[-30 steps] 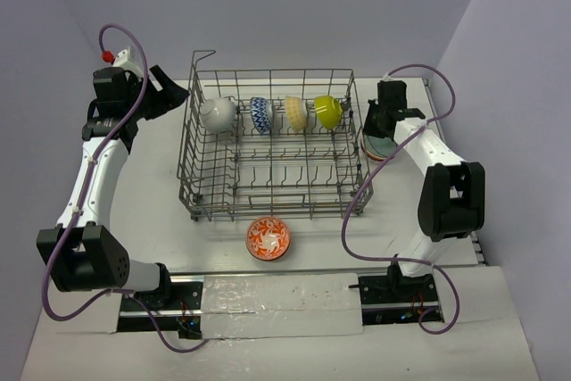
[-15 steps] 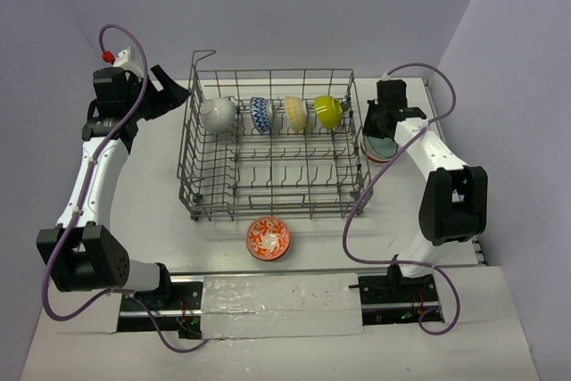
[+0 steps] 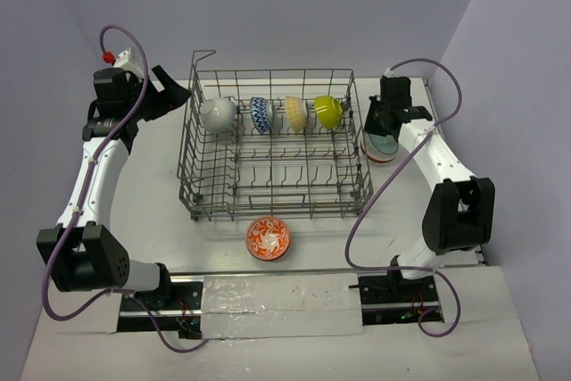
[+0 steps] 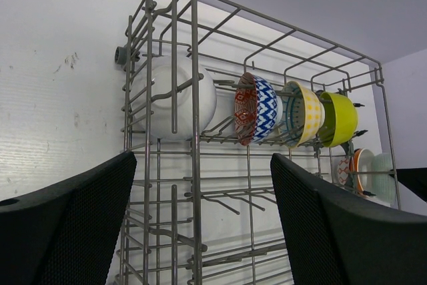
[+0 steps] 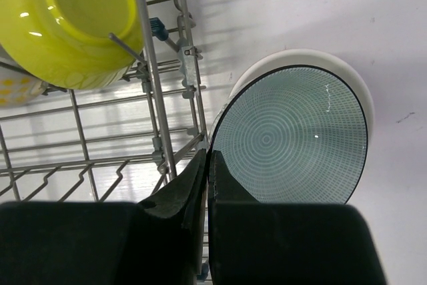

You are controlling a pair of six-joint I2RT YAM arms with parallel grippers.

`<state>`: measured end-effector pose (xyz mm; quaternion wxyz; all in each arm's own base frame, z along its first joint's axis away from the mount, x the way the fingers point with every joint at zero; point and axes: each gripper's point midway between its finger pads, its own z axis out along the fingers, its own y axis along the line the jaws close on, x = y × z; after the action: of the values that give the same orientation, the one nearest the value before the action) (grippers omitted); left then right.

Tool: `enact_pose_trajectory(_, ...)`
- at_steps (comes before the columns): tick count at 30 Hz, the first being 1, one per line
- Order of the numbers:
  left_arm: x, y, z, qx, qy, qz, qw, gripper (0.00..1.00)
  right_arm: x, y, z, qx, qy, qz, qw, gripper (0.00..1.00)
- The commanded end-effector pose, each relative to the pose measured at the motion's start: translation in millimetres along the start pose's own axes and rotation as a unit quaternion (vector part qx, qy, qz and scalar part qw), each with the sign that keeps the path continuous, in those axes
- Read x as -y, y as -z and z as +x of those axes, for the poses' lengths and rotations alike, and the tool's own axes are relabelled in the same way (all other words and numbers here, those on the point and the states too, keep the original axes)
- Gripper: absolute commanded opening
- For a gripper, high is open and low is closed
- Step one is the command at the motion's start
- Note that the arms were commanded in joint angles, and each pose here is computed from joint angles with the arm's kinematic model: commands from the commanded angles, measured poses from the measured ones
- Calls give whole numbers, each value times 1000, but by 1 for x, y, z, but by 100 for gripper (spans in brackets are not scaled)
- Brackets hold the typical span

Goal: Load the bowls into the dish rack
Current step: Pick up the bowl from the bowl.

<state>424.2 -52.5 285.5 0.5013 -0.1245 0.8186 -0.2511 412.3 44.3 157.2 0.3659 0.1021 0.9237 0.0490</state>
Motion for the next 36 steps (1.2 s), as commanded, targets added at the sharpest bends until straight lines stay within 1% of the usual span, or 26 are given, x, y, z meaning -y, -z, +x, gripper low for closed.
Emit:
enact_pose_trajectory(1, 9, 3, -12, 21, -1, 18, 1000, 88, -12, 35, -44, 73, 5, -16, 997, 0)
enact_pose_trajectory(2, 7, 1, -11, 19, 0, 17, 1000, 96, -12, 37, -46, 77, 5, -16, 997, 0)
enact_pose_trajectory(3, 6, 1, -10, 18, 0, 14, 1000, 99, -12, 38, -47, 78, 5, -15, 997, 0)
enact_pose_trajectory(5, 4, -2, -7, 9, 2, 11, 1000, 99, -8, 42, -50, 84, 6, -6, 996, 0)
enact_pose_trajectory(9, 4, -1, -8, 14, 5, 11, 1000, 99, -5, 46, -53, 89, 14, 9, 996, 0)
enact_pose_trajectory(14, 6, 2, -13, 27, 9, 12, 1000, 99, -6, 53, -58, 98, 14, 7, 995, 0)
enact_pose_trajectory(18, 7, 1, -9, 17, 5, 17, 1000, 99, -7, 62, -63, 108, 15, 8, 994, 0)
enact_pose_trajectory(22, 10, -1, -6, 11, -3, 32, 999, 99, -8, 80, -73, 129, 14, 7, 992, 0)
enact_pose_trajectory(26, 18, 0, -4, 5, 1, 69, 998, 99, -10, 93, -80, 143, 22, 7, 989, 0)
enact_pose_trajectory(32, 18, -1, -3, 1, 10, 79, 997, 99, -18, 104, -84, 154, 31, 4, 988, 0)
enact_pose_trajectory(36, 18, -2, -2, -2, 15, 84, 996, 96, -27, 113, -88, 168, 40, -3, 985, 0)
